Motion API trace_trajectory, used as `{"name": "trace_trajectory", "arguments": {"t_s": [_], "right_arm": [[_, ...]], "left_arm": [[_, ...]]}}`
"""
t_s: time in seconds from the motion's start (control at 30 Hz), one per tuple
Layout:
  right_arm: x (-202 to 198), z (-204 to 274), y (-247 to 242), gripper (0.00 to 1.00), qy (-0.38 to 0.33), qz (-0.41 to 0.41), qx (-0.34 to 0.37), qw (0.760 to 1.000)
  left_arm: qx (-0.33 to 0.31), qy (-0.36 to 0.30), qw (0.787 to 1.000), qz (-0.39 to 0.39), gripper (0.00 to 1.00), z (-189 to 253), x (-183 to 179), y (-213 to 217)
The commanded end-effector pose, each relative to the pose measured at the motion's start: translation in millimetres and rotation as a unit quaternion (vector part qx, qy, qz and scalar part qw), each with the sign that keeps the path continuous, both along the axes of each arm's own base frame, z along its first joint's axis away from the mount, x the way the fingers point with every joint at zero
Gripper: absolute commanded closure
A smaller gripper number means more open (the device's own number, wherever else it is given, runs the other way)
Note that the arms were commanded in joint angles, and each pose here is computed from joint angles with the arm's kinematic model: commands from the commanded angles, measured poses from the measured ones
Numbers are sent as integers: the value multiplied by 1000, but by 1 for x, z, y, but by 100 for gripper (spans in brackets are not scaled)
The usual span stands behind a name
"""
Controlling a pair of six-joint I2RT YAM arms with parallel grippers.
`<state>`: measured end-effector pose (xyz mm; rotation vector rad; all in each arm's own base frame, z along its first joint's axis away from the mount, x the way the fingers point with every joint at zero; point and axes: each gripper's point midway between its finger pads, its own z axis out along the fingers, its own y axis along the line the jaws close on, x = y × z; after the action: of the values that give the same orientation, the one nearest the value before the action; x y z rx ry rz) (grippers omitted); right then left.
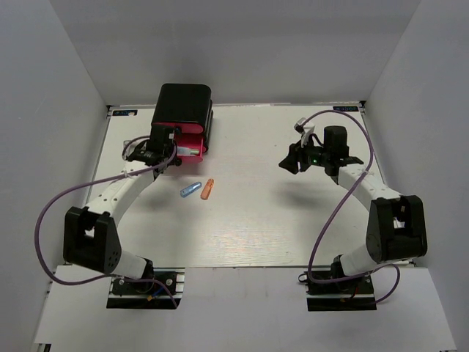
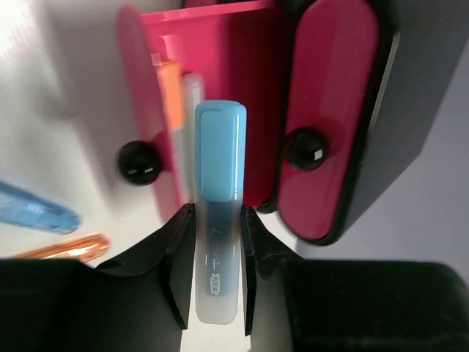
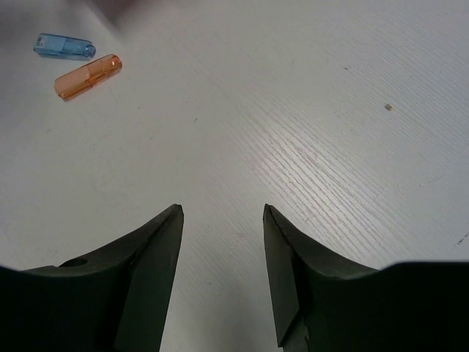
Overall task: Sort the stationery into containers
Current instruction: Place the pen in the drawer, then close the drawer in the storage box.
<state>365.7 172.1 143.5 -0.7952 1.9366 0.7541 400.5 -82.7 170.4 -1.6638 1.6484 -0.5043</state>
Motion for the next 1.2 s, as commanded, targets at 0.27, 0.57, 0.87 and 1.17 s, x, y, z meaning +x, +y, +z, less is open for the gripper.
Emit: {"name": "trace_trajectory", "arguments": {"t_s": [0.27, 0.57, 0.87, 1.17], "right_arm": [[-4, 9, -3, 46, -39, 4, -1, 999], [-11, 9, 1, 46, -45, 33, -4, 998], [-17, 5, 2, 46, -49, 56, -14, 997], [-3, 5, -3, 100, -112, 85, -64, 988]], "left_arm": [[-56, -9, 998, 8, 99, 8, 45, -2], [-58, -44, 996, -53, 50, 27, 65, -18], [-62, -96, 983, -144, 45, 83, 37, -37], [183, -82, 914, -352, 100, 4, -55, -21]]}}
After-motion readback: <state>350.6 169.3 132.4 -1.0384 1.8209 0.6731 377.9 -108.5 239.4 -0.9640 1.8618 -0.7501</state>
